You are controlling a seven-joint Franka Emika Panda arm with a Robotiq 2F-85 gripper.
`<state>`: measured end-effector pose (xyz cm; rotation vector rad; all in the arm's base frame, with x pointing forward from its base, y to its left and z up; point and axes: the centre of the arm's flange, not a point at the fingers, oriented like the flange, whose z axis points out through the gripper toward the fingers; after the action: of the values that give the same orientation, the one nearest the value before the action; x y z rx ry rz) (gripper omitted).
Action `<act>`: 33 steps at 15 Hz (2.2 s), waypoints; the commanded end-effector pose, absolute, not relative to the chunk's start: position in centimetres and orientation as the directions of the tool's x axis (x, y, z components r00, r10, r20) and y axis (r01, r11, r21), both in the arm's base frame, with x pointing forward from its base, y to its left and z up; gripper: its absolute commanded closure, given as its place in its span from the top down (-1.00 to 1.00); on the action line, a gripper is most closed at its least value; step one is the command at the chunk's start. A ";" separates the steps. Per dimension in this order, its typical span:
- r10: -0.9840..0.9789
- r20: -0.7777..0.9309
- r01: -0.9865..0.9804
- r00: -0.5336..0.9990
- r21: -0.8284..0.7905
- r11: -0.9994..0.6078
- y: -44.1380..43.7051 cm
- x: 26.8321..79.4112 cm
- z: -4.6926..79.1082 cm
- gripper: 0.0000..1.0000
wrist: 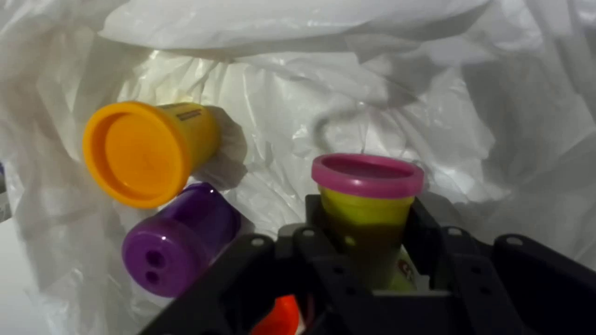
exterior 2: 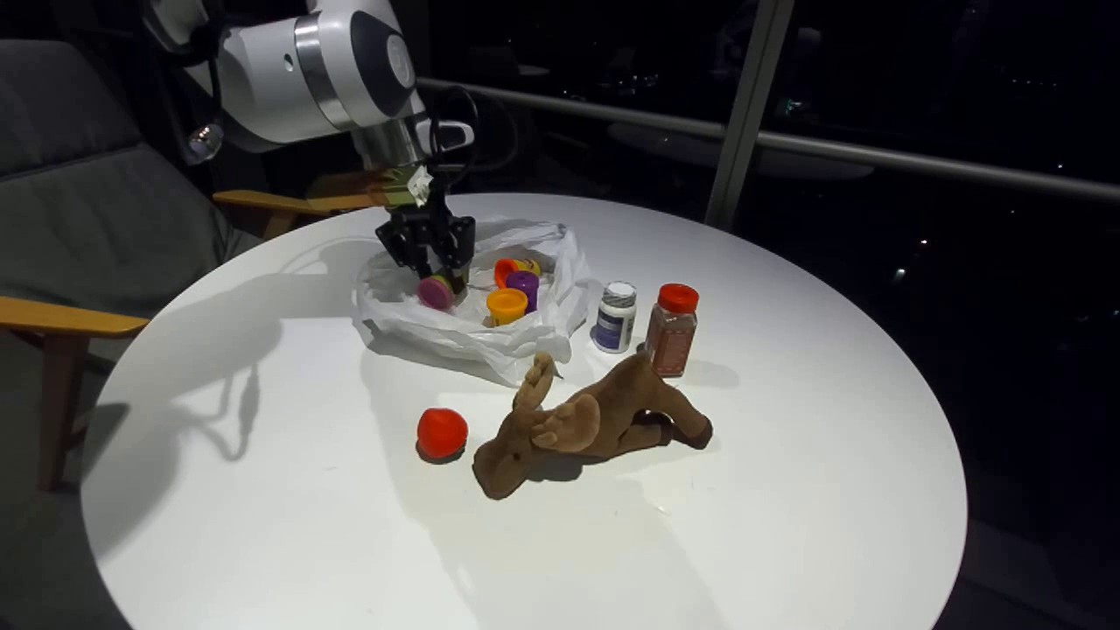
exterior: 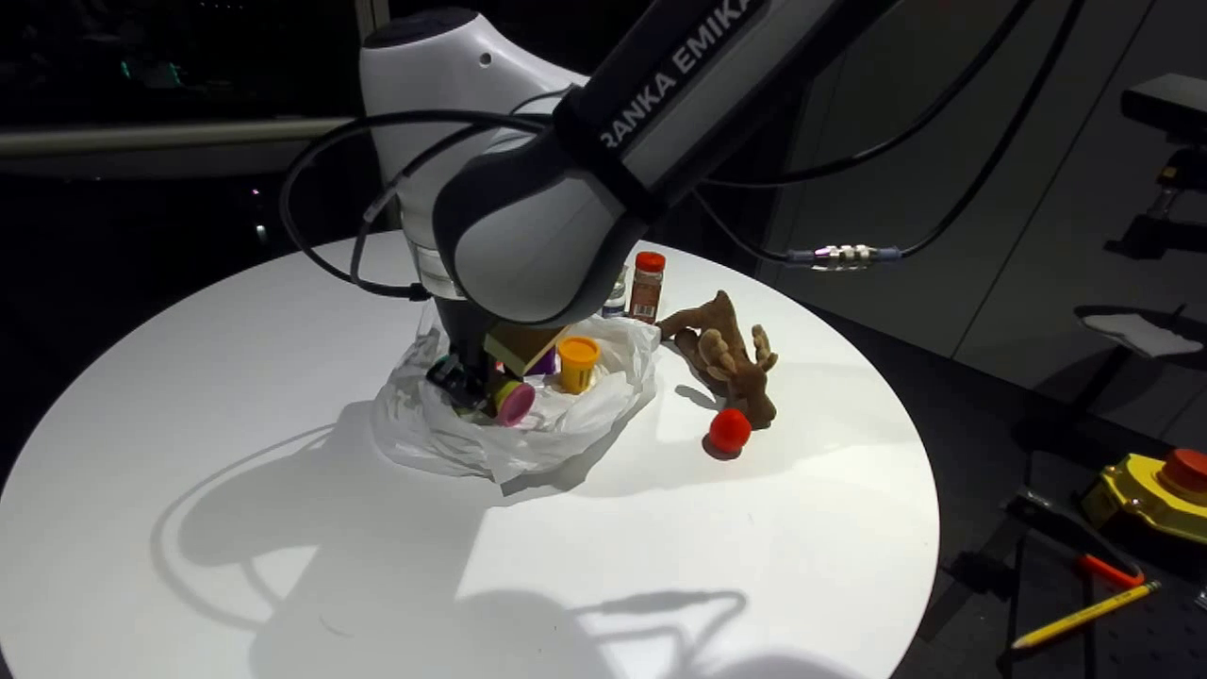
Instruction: Put the objects on the table in the plastic bag
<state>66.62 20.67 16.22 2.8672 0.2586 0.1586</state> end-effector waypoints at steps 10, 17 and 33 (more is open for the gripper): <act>0.204 0.108 0.152 0.973 0.367 -0.918 20.6 67.6 19.8 0.96; 0.076 0.144 0.041 0.987 0.234 -0.971 18.8 59.0 27.3 1.00; -0.287 -0.097 -0.288 0.953 0.004 -0.958 2.5 49.1 18.0 1.00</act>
<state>49.81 3.11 17.87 3.0759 -0.4075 -0.1624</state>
